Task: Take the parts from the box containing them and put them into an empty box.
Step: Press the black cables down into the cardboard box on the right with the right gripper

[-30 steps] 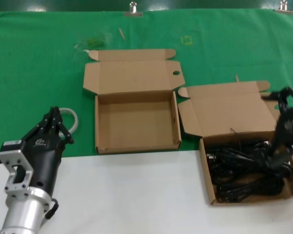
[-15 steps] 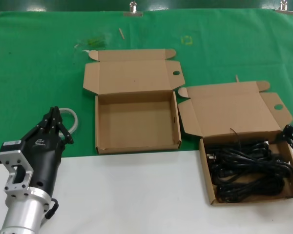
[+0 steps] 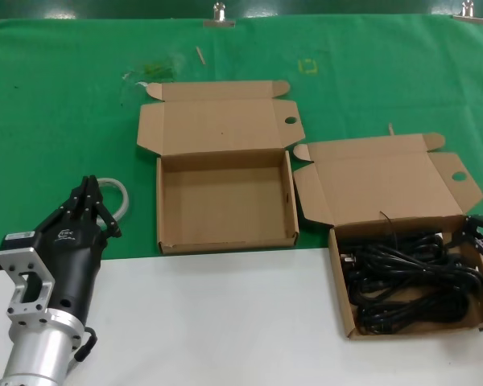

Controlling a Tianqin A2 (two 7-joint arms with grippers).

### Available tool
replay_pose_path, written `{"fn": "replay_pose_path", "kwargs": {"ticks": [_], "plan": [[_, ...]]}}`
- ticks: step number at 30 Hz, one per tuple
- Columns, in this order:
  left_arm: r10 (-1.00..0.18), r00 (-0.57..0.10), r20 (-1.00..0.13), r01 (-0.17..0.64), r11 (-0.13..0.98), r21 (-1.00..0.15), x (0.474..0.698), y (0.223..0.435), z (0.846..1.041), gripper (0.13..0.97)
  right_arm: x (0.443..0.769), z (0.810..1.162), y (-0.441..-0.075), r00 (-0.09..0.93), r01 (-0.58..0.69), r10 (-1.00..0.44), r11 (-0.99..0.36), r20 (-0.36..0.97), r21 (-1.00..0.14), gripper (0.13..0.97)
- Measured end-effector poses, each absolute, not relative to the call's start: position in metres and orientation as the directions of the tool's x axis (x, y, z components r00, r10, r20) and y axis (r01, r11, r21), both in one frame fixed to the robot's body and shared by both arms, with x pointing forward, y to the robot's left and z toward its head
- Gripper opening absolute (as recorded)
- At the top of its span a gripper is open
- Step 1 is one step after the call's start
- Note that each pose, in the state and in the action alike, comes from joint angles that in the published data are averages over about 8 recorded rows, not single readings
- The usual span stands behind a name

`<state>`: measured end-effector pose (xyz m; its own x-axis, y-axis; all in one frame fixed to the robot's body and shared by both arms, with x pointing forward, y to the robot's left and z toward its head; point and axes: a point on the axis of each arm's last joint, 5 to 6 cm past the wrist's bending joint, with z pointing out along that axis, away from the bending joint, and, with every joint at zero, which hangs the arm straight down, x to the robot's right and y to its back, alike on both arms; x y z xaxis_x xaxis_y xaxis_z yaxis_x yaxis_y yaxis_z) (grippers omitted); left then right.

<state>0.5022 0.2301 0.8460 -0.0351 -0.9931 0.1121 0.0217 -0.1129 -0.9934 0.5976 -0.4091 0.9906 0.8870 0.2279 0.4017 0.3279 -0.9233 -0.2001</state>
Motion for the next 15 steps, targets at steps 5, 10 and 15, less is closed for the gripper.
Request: {"fn": "replay_pose_path", "kwargs": {"ticks": [5,10,15], "plan": [[-0.993,-0.035,0.112,0.022,-0.113,-0.993,0.502,0.230,0.846,0.156,0.615,0.985,-0.409,0.892,0.302,0.202,-0.932,0.405,-0.201,0.966],[-0.993,-0.035,0.112,0.022,-0.113,-0.993,0.502,0.230,0.846,0.156,0.629,0.978,-0.409,0.889,0.287,0.183,-0.937,0.419,-0.199,0.966],[-0.993,-0.035,0.112,0.022,-0.113,-0.993,0.502,0.230,0.846,0.156,0.641,0.973,-0.407,0.881,0.288,0.183,-0.939,0.437,-0.189,0.966]]}}
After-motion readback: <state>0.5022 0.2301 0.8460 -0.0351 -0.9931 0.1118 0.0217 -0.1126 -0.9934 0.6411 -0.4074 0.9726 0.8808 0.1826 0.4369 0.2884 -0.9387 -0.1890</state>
